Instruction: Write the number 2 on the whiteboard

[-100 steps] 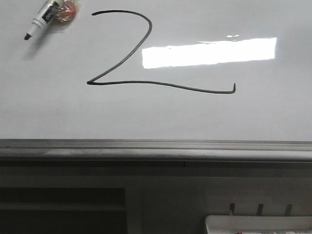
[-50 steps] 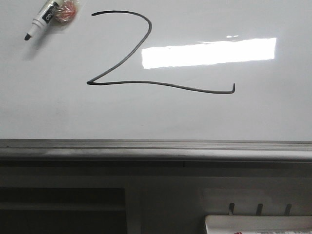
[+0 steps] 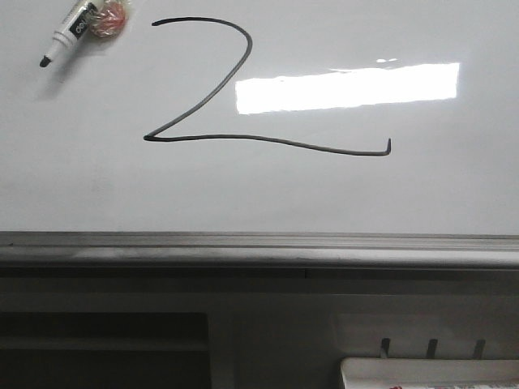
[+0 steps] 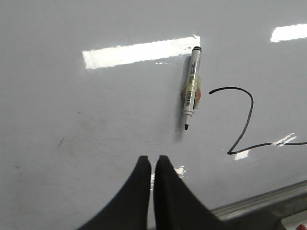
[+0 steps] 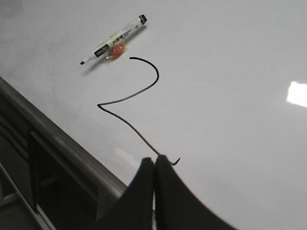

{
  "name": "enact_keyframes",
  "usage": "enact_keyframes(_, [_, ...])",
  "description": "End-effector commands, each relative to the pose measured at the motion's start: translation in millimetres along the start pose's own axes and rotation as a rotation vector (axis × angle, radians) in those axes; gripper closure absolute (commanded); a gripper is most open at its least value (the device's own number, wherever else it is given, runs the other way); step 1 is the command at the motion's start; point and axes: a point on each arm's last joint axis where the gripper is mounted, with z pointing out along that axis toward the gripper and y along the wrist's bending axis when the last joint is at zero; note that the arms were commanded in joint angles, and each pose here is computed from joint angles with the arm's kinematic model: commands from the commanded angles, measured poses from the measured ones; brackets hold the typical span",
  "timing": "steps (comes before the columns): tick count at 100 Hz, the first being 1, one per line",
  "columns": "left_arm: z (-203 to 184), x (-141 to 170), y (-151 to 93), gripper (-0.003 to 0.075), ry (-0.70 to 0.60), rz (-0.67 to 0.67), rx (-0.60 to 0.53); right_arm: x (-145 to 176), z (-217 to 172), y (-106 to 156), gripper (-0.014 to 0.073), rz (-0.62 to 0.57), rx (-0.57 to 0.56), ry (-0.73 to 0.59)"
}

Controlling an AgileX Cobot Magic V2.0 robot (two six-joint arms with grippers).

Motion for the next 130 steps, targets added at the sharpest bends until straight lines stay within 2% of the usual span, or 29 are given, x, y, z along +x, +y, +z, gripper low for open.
enact_keyframes(1, [-0.8,-12.2,-1.3,0.0741,-0.078,-0.008,0.013,-13.9,-1.4,-5.7,0.0666,-0.003,0.054,-0.089])
enact_keyframes(31, [5.9,-1.6,-3.6,0.0741,-0.042,-0.027,0.025,-13.9,-1.4,-5.7,0.0666,-0.003,0.054,-0.089])
enact_keyframes(37, [8.9,1.4,-3.5,0.0741,-0.062,0.018,0.004,-13.9,-1.4,-5.7,0.0666,-0.003,0.054,-0.089])
enact_keyframes(50, [19.9,11.5,-10.1,0.0741,-0.219,0.27,-0.022,-13.9,-1.4,-5.7,0.0666,-0.003,0.054,-0.089])
enact_keyframes(55, [24.9,19.0,-11.1,0.0741,-0.272,0.281,-0.053,-13.9,-1.4,-5.7,0.0666,-0.003,0.054,-0.089])
enact_keyframes(62, [30.7,33.7,-9.0,0.0741,-0.294,0.214,-0.116,-13.9,-1.4,-5.7,0.0666,-0.003,0.054,-0.089])
enact_keyframes(80, [47.2,77.5,-0.6,0.0741,-0.171,0.062,-0.239,-13.9,-1.4,-5.7,0.0666,-0.003,0.054,-0.089])
enact_keyframes(94, [55.2,108.8,1.6,0.0741,-0.09,-0.077,-0.24,-13.9,-1.4,-5.7,0.0666,-0.003,0.054,-0.089])
enact_keyframes(97, [55.5,113.1,1.1,0.0741,-0.036,-0.083,-0.235,-13.9,-1.4,-5.7,0.0666,-0.003,0.054,-0.089])
enact_keyframes(110, [55.5,116.2,0.6,0.0741,0.003,-0.08,-0.232,-13.9,-1.4,-5.7,0.0666,-0.003,0.054,-0.089])
enact_keyframes(119, [55.3,124.7,-0.7,0.0741,0.096,-0.092,-0.223,-13.9,-1.4,-5.7,0.0666,-0.003,0.054,-0.089])
enact_keyframes(130, [55.5,124.7,-1.7,0.0741,0.094,-0.128,-0.214,-13.9,-1.4,-5.7,0.0666,-0.003,0.054,-0.089])
